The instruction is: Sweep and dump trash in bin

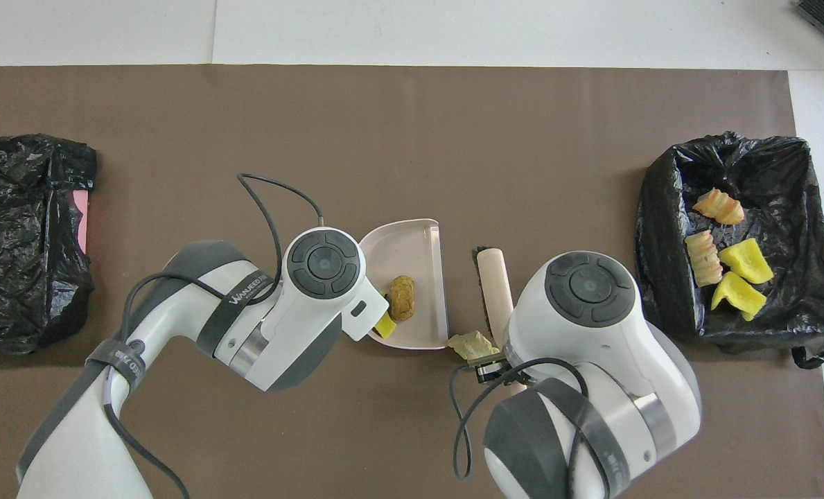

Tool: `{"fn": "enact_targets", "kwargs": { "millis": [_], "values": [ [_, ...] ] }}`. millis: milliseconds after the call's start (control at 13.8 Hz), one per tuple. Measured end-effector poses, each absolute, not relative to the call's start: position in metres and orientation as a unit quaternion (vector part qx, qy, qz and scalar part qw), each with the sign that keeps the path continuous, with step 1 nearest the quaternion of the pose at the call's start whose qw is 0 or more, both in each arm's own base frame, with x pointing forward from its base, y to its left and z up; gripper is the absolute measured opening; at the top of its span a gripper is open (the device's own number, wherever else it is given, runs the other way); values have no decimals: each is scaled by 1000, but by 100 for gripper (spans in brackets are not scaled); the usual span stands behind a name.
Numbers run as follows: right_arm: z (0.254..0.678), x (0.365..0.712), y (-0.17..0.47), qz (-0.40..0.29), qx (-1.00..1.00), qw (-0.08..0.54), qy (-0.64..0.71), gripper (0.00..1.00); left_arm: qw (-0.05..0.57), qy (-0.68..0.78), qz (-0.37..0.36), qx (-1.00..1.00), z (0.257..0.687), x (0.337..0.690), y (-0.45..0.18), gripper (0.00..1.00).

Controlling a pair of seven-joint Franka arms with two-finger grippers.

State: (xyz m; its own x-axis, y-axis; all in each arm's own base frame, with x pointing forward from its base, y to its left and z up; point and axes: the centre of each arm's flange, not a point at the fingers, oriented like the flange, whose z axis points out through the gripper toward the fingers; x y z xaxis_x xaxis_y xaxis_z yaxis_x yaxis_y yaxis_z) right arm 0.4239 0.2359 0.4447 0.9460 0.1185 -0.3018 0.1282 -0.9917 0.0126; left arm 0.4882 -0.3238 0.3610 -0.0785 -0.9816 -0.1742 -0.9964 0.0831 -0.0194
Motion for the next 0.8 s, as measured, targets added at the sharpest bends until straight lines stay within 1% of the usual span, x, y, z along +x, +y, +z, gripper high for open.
{"fn": "enact_targets", "kwargs": {
  "millis": [145,362,579,796],
  "values": [
    [431,424,207,-167,985,19,34,26,77,739,57,-667,360,481,-322,31],
    [400,406,186,-192,981,29,6,26,79,745,61,-659,356,463,-320,31],
    [371,389,198,-183,982,25,-21,26,79,748,60,-656,354,452,-319,31],
    [351,379,221,-184,982,1,-35,26,79,738,59,-668,349,442,-316,31]
  ]
}}
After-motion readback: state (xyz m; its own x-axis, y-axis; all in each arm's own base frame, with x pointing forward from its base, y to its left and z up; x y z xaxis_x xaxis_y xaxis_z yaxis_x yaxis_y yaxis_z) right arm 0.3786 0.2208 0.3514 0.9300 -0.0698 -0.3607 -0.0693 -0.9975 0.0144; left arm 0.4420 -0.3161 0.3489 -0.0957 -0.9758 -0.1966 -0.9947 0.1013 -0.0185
